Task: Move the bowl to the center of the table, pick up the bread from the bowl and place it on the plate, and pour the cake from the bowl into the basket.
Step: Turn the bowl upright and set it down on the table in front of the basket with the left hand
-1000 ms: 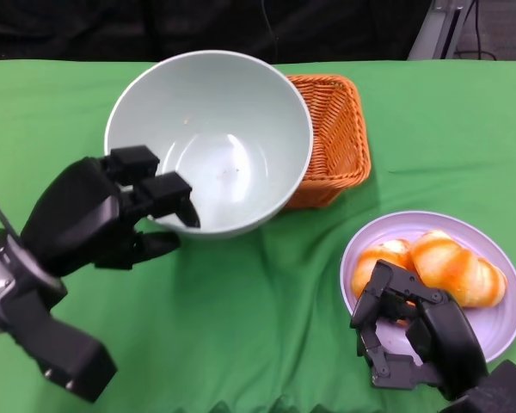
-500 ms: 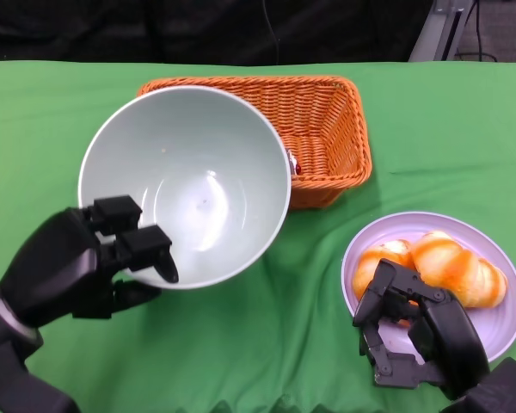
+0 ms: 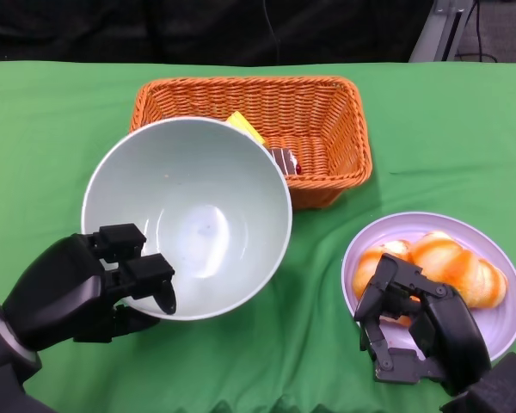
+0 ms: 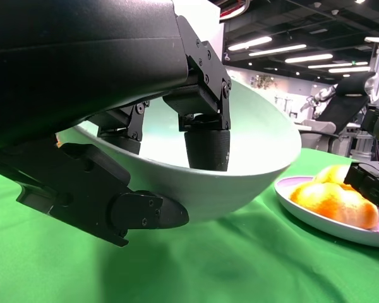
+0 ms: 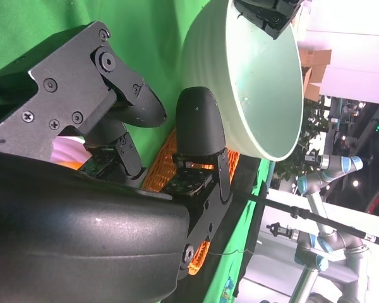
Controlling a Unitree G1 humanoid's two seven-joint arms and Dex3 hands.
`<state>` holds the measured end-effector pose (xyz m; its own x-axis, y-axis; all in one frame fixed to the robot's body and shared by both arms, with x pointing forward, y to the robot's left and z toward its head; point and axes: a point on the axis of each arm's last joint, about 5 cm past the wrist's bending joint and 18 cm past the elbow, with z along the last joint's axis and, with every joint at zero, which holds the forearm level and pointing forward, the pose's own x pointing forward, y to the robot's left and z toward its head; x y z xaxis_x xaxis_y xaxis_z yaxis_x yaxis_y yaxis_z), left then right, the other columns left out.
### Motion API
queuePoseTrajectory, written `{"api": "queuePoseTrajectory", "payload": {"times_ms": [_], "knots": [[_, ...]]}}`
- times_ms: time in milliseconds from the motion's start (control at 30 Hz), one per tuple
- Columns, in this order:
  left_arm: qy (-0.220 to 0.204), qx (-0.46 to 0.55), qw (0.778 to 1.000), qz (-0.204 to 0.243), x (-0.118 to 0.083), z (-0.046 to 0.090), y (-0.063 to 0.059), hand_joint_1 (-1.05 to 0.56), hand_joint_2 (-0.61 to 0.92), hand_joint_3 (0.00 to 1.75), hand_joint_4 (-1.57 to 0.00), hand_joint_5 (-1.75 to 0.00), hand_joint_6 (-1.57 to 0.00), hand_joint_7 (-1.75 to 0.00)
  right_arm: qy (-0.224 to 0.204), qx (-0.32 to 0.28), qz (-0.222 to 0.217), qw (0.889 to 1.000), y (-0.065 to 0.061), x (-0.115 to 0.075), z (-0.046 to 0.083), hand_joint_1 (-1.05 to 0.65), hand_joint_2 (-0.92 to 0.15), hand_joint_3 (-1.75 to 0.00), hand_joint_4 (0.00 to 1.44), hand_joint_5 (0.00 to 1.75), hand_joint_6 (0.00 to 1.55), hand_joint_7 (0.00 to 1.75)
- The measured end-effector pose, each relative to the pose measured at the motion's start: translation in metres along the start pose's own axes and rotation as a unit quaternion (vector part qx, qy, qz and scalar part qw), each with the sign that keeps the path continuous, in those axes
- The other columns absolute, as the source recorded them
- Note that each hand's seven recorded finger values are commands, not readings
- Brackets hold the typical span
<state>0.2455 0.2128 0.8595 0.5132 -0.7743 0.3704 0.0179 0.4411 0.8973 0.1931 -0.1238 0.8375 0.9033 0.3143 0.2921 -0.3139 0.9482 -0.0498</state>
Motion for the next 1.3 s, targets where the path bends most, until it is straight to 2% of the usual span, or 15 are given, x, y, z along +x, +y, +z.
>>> {"api": "queuePoseTrajectory", "payload": {"times_ms": [467, 733, 1100, 1300], "knots": [[0.019, -0.010, 1.000, -0.010, -0.001, 0.003, -0.010, -0.12, 0.91, 0.43, -0.64, -1.75, -0.59, -1.49, -0.006, 0.000, 0.002, 1.000, 0.000, -0.003, 0.002, 0.00, -0.47, -1.36, 0.87, 1.75, 0.61, 1.63], [0.025, -0.014, 0.999, -0.017, -0.001, 0.005, -0.016, -0.10, 0.92, 0.37, -0.63, -1.75, -0.61, -1.41, -0.006, 0.000, 0.006, 1.000, 0.000, -0.003, 0.002, 0.00, -0.47, -1.35, 0.88, 1.75, 0.60, 1.62], [0.022, -0.036, 0.998, -0.036, -0.008, 0.013, -0.026, -0.14, 0.92, 0.45, -0.64, -1.75, -0.55, -1.53, -0.006, 0.000, 0.005, 1.000, 0.000, -0.003, 0.003, 0.01, -0.47, -1.36, 0.87, 1.75, 0.61, 1.63], [0.021, -0.041, 0.998, -0.041, -0.010, 0.015, -0.028, -0.15, 0.92, 0.46, -0.63, -1.75, -0.53, -1.52, -0.006, 0.000, 0.005, 1.000, 0.000, -0.003, 0.003, 0.02, -0.47, -1.37, 0.88, 1.75, 0.61, 1.63]]}}
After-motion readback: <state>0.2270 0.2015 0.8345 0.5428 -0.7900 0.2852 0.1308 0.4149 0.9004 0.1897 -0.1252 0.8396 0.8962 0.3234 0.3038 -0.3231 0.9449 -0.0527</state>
